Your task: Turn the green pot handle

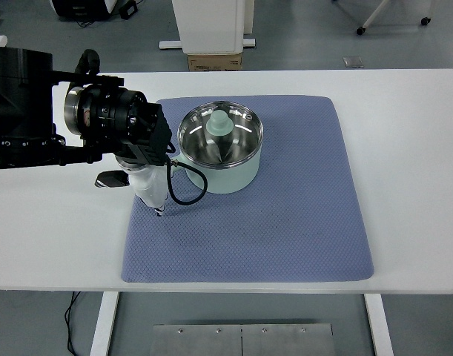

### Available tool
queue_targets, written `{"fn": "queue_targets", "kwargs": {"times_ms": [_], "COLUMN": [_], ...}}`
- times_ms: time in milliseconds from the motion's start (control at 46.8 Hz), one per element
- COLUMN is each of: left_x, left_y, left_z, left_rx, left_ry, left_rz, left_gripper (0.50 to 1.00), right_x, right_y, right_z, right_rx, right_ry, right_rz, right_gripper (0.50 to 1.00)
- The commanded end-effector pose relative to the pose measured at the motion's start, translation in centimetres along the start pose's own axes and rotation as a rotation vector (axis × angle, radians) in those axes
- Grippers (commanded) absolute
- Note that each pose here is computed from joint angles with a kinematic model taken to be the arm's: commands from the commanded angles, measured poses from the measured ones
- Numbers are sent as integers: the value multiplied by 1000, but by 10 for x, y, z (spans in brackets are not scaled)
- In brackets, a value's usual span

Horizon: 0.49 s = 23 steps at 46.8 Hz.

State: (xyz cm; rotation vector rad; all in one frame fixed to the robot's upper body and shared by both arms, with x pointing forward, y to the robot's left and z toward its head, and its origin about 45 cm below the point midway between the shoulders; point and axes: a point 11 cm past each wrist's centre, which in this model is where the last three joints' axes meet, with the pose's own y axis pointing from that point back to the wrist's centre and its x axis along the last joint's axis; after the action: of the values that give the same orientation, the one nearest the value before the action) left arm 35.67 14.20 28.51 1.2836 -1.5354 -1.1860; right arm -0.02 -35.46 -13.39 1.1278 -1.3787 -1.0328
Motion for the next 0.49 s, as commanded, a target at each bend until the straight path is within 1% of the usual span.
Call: {"fn": "queue_targets", "kwargs": {"times_ms": [0,470], "left_x": [-2,-6], "left_y": [1,0], "left_z": [-4,-8], "left_rx": [9,19], "left_ry": [8,13], "left_rz": [-5,-25], "left_gripper": [1000,1000], "right_x": [0,0], "right_y": [0,0], "right_z": [0,0], "right_rx": [0,0], "right_ry": [0,0], "right_rz": [0,0], "right_gripper": [1000,1000]}}
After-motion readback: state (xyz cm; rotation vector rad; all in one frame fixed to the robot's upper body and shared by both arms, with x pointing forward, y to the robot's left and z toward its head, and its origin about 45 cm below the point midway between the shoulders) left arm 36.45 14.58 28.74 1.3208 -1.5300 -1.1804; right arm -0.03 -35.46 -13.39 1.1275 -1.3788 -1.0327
